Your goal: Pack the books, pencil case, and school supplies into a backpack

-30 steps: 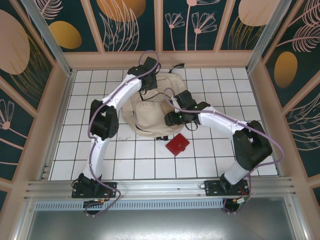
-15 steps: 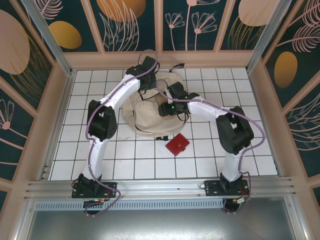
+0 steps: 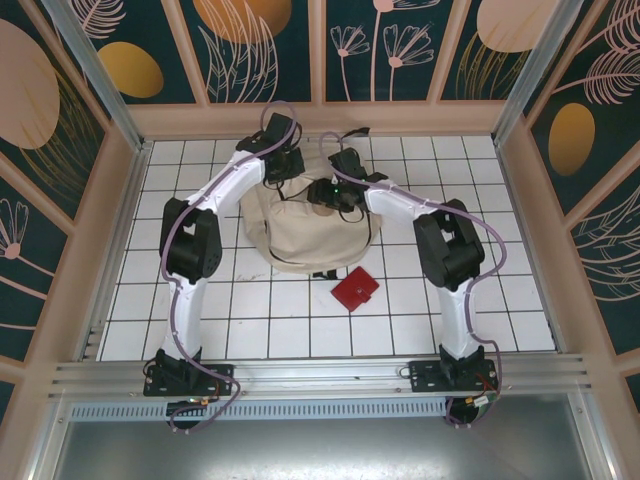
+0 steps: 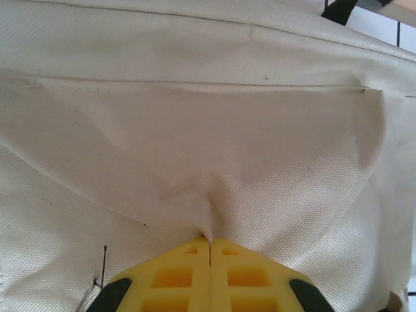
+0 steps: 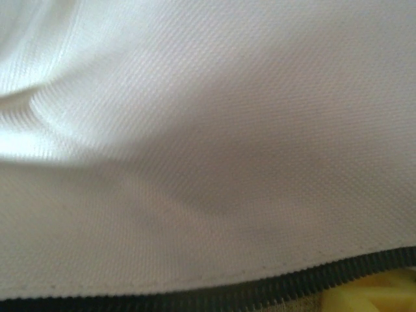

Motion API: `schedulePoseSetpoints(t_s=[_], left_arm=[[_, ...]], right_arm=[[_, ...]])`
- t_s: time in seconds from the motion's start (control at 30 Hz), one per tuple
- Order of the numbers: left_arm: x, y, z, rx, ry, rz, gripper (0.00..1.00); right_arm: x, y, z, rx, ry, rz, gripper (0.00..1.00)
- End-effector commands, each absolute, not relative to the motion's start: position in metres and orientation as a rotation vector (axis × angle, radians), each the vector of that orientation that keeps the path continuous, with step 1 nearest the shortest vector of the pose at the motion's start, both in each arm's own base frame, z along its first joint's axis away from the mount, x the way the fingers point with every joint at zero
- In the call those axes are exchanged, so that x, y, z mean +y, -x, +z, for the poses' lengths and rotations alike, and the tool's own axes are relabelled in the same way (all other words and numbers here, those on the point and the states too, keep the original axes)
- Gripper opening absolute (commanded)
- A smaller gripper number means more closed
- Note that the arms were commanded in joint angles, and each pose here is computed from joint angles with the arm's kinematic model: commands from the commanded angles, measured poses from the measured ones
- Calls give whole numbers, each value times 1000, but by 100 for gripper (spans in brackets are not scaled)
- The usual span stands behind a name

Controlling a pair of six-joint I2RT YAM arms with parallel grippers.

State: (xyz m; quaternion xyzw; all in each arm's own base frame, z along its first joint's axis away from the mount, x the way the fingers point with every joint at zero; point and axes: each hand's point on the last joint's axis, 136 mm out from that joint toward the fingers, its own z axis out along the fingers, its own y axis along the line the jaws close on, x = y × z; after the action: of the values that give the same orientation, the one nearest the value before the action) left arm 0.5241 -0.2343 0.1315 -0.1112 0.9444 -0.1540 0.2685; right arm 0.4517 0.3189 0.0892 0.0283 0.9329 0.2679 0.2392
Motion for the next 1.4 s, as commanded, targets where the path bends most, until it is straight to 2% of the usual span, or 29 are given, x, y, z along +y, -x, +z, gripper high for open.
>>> schedulePoseSetpoints(t_s=[0.0, 0.1, 0.23, 0.43, 0.5, 0.63, 0.83, 1.03, 1.13, 1.37], left_arm=[[-237, -526, 151, 2510, 316, -514, 0], [-236, -527, 148, 2515, 317, -521, 0], [-234, -527, 146, 2516, 313, -523, 0], [-234, -527, 146, 2512, 309, -532, 0], [-233, -526, 146, 2513, 307, -530, 0], [-233, -525, 146, 2514, 307, -531, 0], [-233, -523, 146, 2516, 302, -532, 0], [-233, -524, 148, 2509, 296, -537, 0], [-234, -524, 148, 2510, 296, -542, 0], [-234, -524, 148, 2510, 287, -542, 0]], right_arm=[[341, -473, 119, 2439, -179, 919, 71], [347, -452, 124, 2452, -74, 1006, 76], [338, -421, 139, 2425, 9, 1089, 76], [328, -393, 127, 2461, 6, 1144, 66], [329, -393, 121, 2470, -6, 1151, 59], [328, -404, 109, 2504, -66, 1097, 51], [325, -416, 100, 2530, -103, 1011, 49], [323, -417, 113, 2465, -76, 1023, 53], [330, -410, 117, 2428, -50, 1118, 49], [310, -427, 99, 2467, -155, 1009, 41]])
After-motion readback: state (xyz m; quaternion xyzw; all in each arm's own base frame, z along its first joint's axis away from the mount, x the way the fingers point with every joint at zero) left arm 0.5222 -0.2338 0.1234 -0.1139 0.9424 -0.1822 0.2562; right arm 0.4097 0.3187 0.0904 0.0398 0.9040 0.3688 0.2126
